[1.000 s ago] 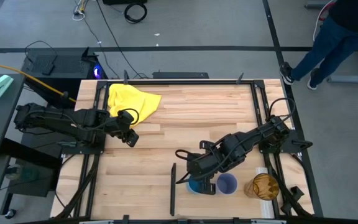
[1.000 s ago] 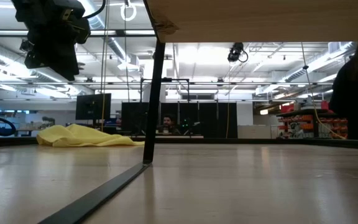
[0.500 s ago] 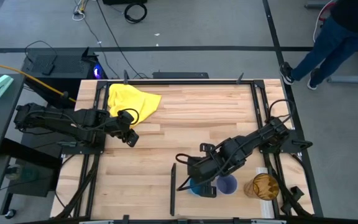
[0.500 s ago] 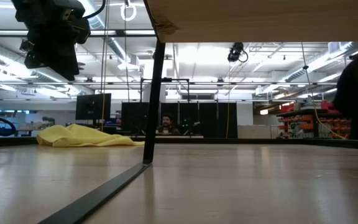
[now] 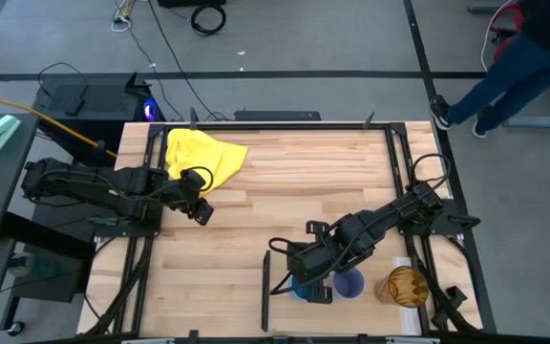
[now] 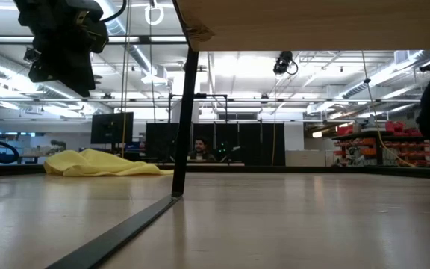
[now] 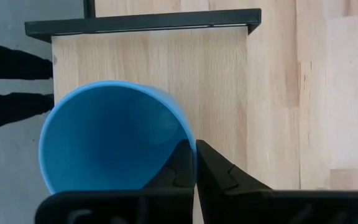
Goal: Stack small to large cups/mugs on shelf
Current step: Put the blue cup on the shelf
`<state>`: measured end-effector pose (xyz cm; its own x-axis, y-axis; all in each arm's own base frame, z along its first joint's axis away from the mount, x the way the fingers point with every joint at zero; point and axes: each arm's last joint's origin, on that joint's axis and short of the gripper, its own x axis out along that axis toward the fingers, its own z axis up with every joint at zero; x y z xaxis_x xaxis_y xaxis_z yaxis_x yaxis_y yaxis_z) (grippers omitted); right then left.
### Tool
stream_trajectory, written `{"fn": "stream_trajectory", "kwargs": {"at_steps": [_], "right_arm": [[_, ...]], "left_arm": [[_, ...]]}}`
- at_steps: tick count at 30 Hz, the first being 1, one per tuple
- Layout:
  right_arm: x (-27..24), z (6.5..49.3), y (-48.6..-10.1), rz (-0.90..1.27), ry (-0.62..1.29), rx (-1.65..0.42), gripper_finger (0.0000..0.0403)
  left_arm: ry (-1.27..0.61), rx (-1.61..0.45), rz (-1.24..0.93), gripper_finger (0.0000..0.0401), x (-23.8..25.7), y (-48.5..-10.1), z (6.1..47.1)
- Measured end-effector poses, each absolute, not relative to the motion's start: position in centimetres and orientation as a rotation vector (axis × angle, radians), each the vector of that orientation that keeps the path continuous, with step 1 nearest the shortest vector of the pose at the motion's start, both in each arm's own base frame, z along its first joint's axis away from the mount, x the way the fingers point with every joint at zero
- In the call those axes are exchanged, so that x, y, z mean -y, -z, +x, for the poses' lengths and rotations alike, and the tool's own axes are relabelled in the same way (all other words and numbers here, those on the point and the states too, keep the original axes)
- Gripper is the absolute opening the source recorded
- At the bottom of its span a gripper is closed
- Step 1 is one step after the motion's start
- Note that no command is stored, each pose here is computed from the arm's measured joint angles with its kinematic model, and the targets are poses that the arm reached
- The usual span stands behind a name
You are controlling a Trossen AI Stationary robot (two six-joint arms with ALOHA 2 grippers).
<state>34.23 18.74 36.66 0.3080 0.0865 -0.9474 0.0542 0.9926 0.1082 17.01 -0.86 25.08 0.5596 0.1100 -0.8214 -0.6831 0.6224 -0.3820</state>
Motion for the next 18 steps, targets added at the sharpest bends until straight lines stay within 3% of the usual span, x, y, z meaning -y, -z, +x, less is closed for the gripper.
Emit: {"fn": "stream_trajectory", "kwargs": {"at_steps": [18], "right_arm": [[-18.87, 34.49, -36.76, 0.137, -0.036, -1.231, 0.0042]], "left_arm": [[-0.526, -0.856, -0.767, 0.0107, 0.85, -25.07, 17.01]]}}
